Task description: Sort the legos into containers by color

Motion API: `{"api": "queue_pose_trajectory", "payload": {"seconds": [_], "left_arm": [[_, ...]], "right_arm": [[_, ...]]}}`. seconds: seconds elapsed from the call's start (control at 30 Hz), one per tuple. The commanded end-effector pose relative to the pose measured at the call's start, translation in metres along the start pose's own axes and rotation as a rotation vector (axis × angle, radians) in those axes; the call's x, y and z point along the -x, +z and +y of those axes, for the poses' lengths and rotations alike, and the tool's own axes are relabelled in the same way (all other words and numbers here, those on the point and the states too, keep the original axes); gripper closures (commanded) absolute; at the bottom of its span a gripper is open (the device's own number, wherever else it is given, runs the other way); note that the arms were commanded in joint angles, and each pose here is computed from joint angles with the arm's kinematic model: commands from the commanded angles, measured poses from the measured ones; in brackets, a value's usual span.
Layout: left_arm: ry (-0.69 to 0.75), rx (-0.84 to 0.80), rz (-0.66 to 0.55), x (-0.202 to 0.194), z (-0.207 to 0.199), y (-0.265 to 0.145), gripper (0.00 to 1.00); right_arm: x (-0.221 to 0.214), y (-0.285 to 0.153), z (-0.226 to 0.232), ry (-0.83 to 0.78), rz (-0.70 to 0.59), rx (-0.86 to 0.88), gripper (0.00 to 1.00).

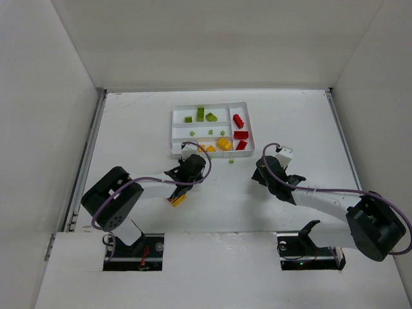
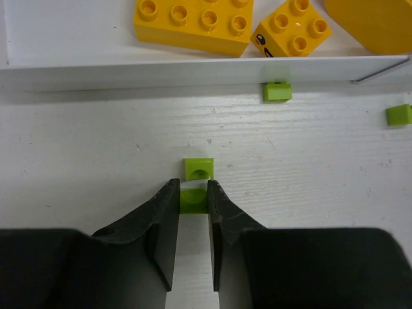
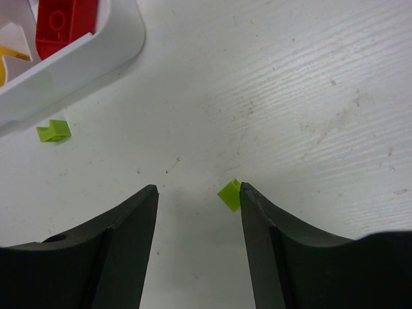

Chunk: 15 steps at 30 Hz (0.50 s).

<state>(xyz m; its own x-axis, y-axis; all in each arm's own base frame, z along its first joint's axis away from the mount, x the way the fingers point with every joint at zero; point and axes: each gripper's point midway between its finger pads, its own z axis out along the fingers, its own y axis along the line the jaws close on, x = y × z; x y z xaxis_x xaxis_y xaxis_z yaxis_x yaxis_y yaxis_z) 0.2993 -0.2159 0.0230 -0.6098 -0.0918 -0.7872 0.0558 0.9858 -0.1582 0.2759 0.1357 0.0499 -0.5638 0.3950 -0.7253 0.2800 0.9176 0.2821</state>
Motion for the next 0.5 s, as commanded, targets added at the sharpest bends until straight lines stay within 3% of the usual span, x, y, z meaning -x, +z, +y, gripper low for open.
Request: {"api": "queue_pose_trajectory", "payload": {"seconds": [0.0, 0.47], "left_arm": [[-0.02, -0.013, -0.058, 0.022, -0.004, -0.005, 0.88], [-0.098, -0.136, -0.142, 0.039, -0.005, -0.044, 0.87]], "right_arm": [[0.001, -0.002, 0.005, 0.05, 0.018, -0.003, 0.4], [0.003, 0.002, -0.013, 0.171, 0.073, -0.155, 0.41]]}}
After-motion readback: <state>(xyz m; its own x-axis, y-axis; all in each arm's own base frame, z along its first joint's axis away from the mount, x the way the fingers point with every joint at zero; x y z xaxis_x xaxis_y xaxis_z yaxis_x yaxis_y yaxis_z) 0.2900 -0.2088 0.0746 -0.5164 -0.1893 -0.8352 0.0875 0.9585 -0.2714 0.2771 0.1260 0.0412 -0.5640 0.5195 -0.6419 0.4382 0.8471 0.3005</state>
